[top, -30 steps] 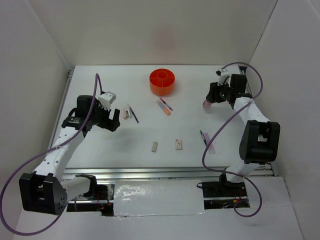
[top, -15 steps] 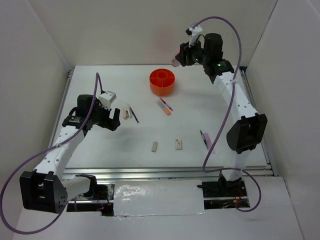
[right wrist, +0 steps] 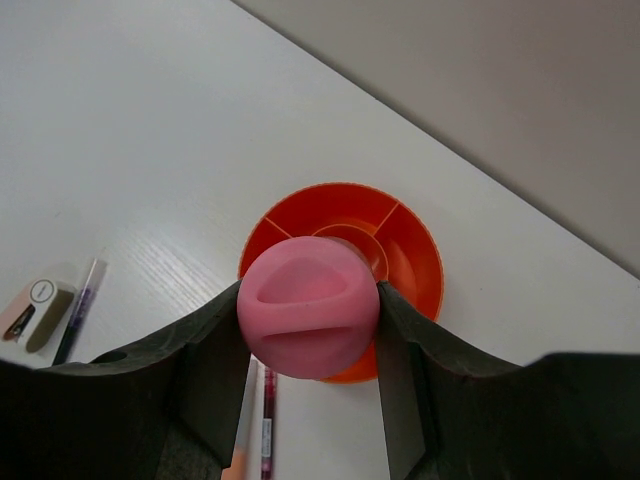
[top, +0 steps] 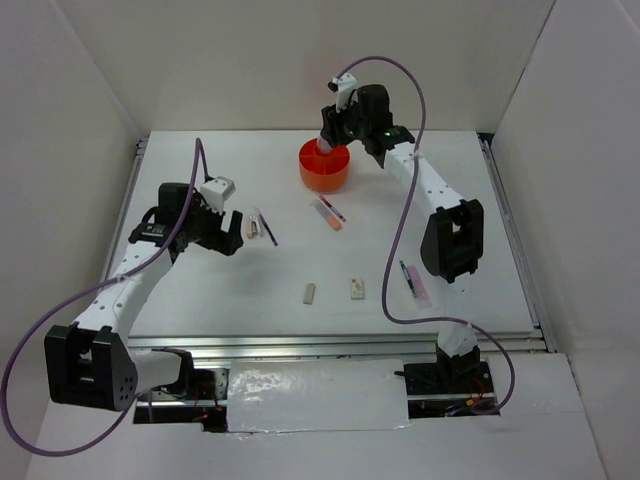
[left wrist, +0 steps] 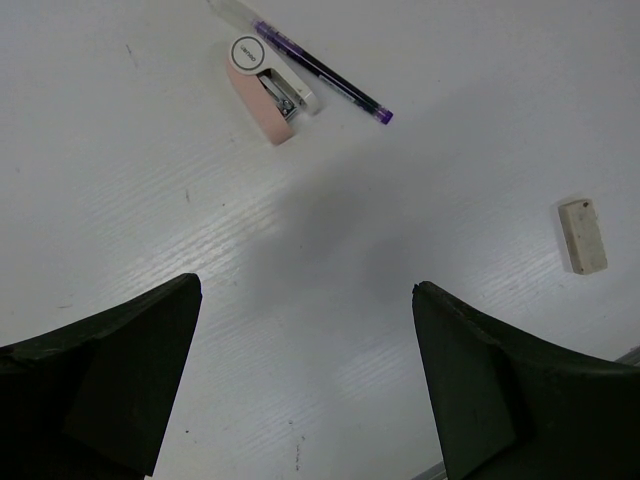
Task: Sort the stationery into containers
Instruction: Place the stationery into the container
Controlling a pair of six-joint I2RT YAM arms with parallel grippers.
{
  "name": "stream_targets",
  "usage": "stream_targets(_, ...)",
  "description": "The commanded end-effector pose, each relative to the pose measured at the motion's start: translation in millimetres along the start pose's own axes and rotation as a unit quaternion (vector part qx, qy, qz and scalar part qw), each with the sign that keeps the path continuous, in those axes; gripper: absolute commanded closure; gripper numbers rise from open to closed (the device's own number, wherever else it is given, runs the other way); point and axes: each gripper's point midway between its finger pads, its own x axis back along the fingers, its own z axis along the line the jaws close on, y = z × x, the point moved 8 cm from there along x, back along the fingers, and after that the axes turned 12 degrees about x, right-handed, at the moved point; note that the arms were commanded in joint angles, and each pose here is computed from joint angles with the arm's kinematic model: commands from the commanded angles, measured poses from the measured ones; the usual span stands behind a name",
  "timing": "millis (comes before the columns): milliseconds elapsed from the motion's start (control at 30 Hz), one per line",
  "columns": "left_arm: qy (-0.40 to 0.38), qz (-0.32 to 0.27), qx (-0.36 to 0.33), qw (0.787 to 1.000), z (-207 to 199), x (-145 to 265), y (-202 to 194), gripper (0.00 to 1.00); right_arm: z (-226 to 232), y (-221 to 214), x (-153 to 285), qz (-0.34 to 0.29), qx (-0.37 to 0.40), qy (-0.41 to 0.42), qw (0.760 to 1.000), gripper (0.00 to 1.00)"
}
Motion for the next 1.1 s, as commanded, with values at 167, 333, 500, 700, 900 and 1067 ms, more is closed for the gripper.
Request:
stream_targets(167, -0.015, -0.026, 0.000, 1.000, -1, -2, 21, 0.01, -18, 30, -12, -0.075, 0.024, -0.039, 0.996, 0.74)
stream_targets(333, -0.015, -0.021, 0.004, 1.000, 1, -5, 17, 0.01, -20, 25, -20, -0.075, 0.024, -0.041, 0.996, 0.74)
stream_targets(500, -0.014, -0.020, 0.006, 1.000, 3, -7, 17, 0.01, -18, 18, -25, -0.068, 0.023, -0.037, 0.997, 0.74)
stream_targets(700, -0.019, -0.016, 0.009, 1.000, 4, -9, 16, 0.01, -15, 9, -26, -0.054, 0.021, -0.028, 0.998, 0.74)
stream_targets(900, -0.020, -0.013, 0.012, 1.000, 5, -10, 16, 0.01, -15, 0, -32, -0.042, 0.019, -0.024, 0.999, 0.69)
stream_targets(1067, -0.021, -0.011, 0.013, 1.000, 6, -11, 15, 0.01, -14, -12, -38, -0.029, 0.018, -0.023, 0.999, 0.67)
